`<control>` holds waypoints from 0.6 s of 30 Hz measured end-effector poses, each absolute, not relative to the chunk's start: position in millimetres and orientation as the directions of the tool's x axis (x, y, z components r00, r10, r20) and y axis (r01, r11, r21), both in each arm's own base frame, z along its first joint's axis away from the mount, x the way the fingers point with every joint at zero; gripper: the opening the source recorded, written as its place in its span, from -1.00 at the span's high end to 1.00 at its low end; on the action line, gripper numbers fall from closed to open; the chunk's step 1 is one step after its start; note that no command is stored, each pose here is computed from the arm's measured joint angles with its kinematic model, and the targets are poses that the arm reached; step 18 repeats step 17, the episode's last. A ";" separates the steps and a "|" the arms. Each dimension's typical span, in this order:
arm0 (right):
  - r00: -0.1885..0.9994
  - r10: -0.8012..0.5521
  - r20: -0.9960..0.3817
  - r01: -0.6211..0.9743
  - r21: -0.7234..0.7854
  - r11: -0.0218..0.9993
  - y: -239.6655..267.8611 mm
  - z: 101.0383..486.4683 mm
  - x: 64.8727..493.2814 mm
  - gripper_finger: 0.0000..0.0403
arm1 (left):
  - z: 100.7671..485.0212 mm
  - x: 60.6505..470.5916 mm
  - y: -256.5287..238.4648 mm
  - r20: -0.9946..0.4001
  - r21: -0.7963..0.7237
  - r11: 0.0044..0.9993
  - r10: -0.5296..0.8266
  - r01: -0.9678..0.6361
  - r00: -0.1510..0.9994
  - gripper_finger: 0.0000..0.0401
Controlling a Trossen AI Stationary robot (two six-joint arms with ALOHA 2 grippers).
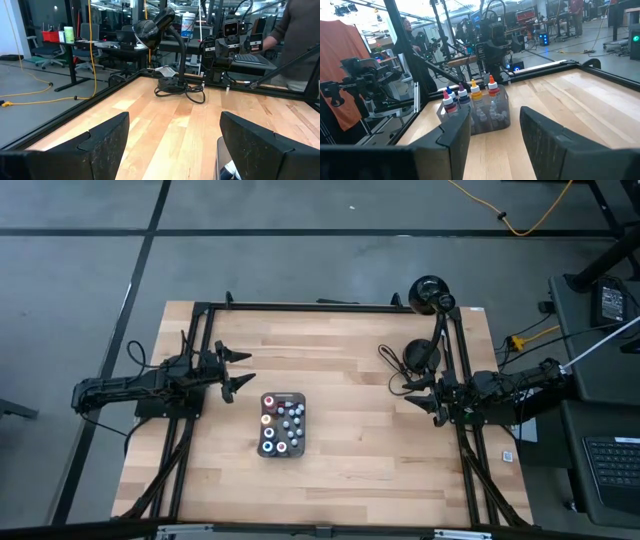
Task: Pick & Place food coloring
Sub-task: Return to Home Position
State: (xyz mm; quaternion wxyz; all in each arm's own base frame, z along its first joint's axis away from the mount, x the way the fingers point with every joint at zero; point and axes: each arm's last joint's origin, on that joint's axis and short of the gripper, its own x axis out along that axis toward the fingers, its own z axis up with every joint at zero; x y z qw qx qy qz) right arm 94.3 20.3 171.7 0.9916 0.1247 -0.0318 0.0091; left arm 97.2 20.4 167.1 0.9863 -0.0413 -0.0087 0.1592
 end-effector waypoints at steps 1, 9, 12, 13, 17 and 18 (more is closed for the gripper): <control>0.998 0.010 0.065 -0.026 0.247 0.969 20.3 171.7 94.3 0.15 | 167.1 97.2 20.5 0.004 -0.084 0.946 0.315 -0.314 0.949 -0.53; 0.998 0.010 0.065 -0.026 0.247 0.969 20.3 171.7 94.3 0.15 | 167.0 97.2 20.4 0.003 -0.084 0.946 0.315 -0.313 0.949 -0.53; 0.998 0.010 0.065 -0.026 0.247 0.969 20.3 171.7 94.3 0.15 | 167.1 97.2 20.5 0.004 -0.084 0.946 0.315 -0.314 0.949 -0.53; 0.998 0.010 0.065 -0.026 0.247 0.969 20.3 171.7 94.3 0.15 | 167.0 97.2 20.4 0.004 -0.084 0.946 0.315 -0.313 0.949 -0.53; 0.998 0.010 0.065 -0.026 0.247 0.969 20.3 171.7 94.3 0.15 | 167.0 97.2 20.5 0.004 -0.084 0.946 0.315 -0.314 0.949 -0.53; 0.998 0.010 0.065 -0.026 0.247 0.969 20.3 171.7 94.3 0.15 | 167.0 97.2 20.5 0.004 -0.084 0.946 0.315 -0.314 0.949 -0.53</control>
